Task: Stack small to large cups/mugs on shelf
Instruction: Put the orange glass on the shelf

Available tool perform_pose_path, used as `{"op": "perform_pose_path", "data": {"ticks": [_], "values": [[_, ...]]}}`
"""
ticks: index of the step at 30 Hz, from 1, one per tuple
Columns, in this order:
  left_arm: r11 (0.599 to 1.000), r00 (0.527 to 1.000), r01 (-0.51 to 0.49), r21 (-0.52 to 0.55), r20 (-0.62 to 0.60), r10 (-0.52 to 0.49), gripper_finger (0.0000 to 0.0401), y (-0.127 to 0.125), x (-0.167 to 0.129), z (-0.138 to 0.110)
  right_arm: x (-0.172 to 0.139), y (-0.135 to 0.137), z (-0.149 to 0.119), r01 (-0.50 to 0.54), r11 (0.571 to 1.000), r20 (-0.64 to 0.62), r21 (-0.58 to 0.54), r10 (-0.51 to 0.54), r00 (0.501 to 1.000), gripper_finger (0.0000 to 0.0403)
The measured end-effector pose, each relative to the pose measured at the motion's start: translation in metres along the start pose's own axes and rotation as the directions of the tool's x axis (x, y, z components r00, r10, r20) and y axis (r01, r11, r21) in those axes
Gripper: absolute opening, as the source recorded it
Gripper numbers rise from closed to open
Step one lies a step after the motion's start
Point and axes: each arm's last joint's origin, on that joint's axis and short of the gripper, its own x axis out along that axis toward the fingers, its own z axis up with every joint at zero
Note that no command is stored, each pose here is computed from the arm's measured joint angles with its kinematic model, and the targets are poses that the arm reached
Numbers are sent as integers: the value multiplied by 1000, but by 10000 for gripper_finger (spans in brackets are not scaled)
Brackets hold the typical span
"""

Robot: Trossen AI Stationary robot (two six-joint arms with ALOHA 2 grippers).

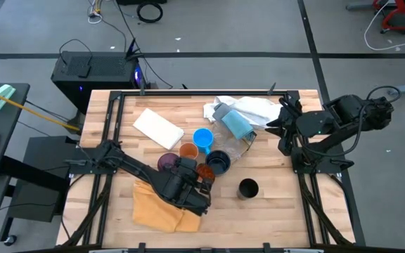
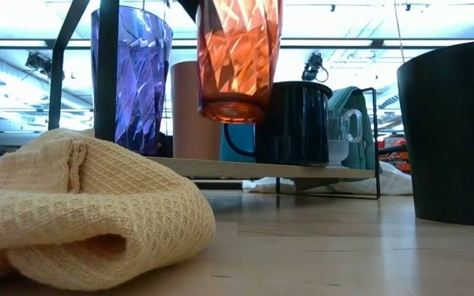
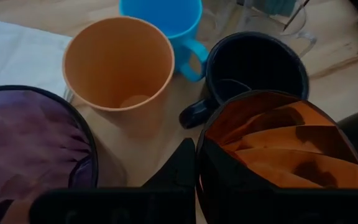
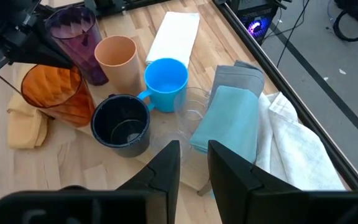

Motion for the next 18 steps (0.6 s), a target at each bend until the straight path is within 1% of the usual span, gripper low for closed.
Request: {"op": "perform_pose_path", "data": {"ticks": [12,18], "values": [[1000,1000,-3,-15,24,4,14,0,-1,-4,0,0,0,0,1000,0,0,0,1000,89],[1000,1000,-22,-18,18,22,14,-5,9,-17,0,0,0,0,1000,0,0,0,1000,89]]}}
